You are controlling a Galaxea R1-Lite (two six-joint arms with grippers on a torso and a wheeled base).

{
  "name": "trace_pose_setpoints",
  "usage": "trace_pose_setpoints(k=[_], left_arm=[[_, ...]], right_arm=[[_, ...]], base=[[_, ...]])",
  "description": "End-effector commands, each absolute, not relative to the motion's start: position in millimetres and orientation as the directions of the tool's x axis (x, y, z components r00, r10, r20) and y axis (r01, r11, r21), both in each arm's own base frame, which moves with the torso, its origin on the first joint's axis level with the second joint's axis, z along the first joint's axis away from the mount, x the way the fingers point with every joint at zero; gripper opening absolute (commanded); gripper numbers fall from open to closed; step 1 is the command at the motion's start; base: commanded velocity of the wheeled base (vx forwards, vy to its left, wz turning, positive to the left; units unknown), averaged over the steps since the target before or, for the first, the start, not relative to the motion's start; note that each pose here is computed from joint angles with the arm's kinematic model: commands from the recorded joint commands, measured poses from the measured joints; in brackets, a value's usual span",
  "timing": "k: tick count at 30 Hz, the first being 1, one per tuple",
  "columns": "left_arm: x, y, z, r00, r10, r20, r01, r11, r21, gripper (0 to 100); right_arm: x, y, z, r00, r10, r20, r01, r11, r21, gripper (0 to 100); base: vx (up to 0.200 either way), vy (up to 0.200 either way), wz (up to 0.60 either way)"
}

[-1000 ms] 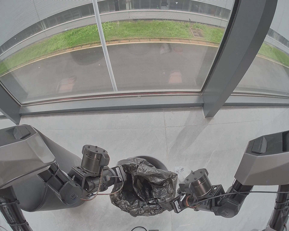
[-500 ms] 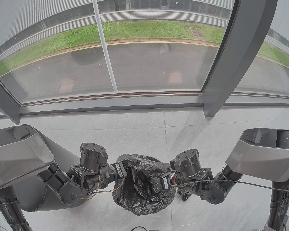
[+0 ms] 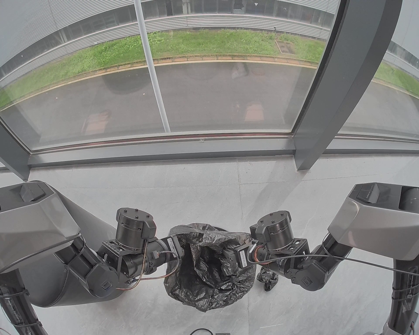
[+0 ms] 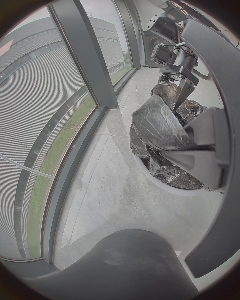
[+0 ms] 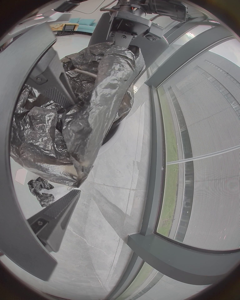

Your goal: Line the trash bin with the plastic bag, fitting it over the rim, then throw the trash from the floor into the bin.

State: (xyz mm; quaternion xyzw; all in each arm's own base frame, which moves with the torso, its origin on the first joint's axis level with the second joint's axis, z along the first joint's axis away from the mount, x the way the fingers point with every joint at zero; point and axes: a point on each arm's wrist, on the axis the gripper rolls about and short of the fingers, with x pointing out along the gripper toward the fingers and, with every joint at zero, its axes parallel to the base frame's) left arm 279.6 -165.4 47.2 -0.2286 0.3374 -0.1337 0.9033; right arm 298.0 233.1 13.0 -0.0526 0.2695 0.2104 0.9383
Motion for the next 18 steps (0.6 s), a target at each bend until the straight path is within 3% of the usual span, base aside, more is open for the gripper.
trace_pose_setpoints(k=[1,18], left_arm=[[280,-166,46,0.735,-0.395,-0.551,0.085,0.861,-0.502,0],[289,-157,36,0.737,-0.361,-0.572,0.045,0.87,-0.491,0]], right_arm=[[293,234,15,0.765,0.374,-0.525,-0.43,0.903,0.016,100],[296,236,46,0.813,0.38,-0.441,-0.412,0.911,0.025,100]], base=[[0.0,0.0,0.0],[0.0,0.0,0.0]])
